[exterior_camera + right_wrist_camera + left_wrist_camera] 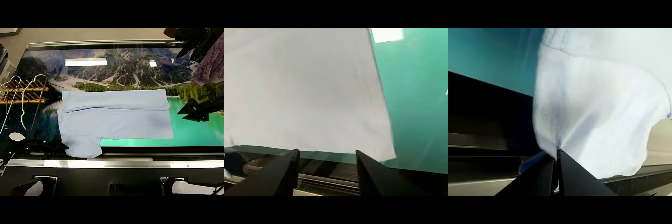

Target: Fold the clothes and pants, and hang the long-sleeved shirts on hangers.

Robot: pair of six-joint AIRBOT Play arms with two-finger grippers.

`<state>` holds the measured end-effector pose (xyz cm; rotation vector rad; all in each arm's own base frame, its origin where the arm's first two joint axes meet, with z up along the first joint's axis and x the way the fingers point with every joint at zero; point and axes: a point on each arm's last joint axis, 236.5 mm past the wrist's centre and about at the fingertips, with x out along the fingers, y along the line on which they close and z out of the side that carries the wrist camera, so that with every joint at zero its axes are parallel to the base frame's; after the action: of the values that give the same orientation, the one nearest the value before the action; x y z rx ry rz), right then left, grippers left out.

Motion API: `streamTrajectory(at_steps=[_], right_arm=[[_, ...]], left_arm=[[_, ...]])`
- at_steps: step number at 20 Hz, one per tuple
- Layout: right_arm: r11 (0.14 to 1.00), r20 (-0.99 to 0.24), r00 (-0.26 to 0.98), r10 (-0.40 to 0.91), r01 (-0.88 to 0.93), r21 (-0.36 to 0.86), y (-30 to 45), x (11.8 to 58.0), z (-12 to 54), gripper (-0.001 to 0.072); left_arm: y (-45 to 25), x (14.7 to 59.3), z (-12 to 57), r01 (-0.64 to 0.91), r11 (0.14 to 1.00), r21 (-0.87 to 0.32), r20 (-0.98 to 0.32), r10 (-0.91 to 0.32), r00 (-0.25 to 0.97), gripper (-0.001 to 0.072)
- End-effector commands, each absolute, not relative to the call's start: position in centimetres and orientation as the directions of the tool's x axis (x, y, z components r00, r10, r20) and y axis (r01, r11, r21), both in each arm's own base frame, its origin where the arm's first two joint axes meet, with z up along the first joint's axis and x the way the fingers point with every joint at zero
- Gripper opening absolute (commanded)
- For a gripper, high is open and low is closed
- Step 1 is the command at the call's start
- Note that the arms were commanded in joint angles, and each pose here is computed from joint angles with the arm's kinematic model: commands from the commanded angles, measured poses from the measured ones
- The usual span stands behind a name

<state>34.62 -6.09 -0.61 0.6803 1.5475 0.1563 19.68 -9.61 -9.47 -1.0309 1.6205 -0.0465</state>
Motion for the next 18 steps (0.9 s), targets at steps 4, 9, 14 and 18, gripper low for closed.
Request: streamTrajectory(at_steps=[4,9,14,18], right_arm=[[0.847,-0.868,-0.085,0.489,0.283,0.45,-6.2,30.7,-6.2,0.0425],[0.859,-0.865,-0.153,0.478,0.287,0.424,-5.9,28.1,-8.8,0.0413],[0.865,-0.875,-0.14,0.463,0.286,0.412,-6.2,28.4,-9.1,0.0379],[0.84,-0.859,-0.109,0.5,0.302,0.451,-5.2,29.0,-9.1,0.038]], left_arm=[[-9.8,19.3,-9.3,-0.576,0.618,-0.534,-0.769,-0.639,0.027,0.0015],[-9.8,19.3,-9.3,-0.576,0.618,-0.534,-0.768,-0.639,0.026,0.0015],[-9.8,19.3,-9.3,-0.576,0.618,-0.535,-0.768,-0.639,0.027,0.0015],[-9.8,19.3,-9.4,-0.576,0.618,-0.534,-0.769,-0.639,0.027,0.0015]])
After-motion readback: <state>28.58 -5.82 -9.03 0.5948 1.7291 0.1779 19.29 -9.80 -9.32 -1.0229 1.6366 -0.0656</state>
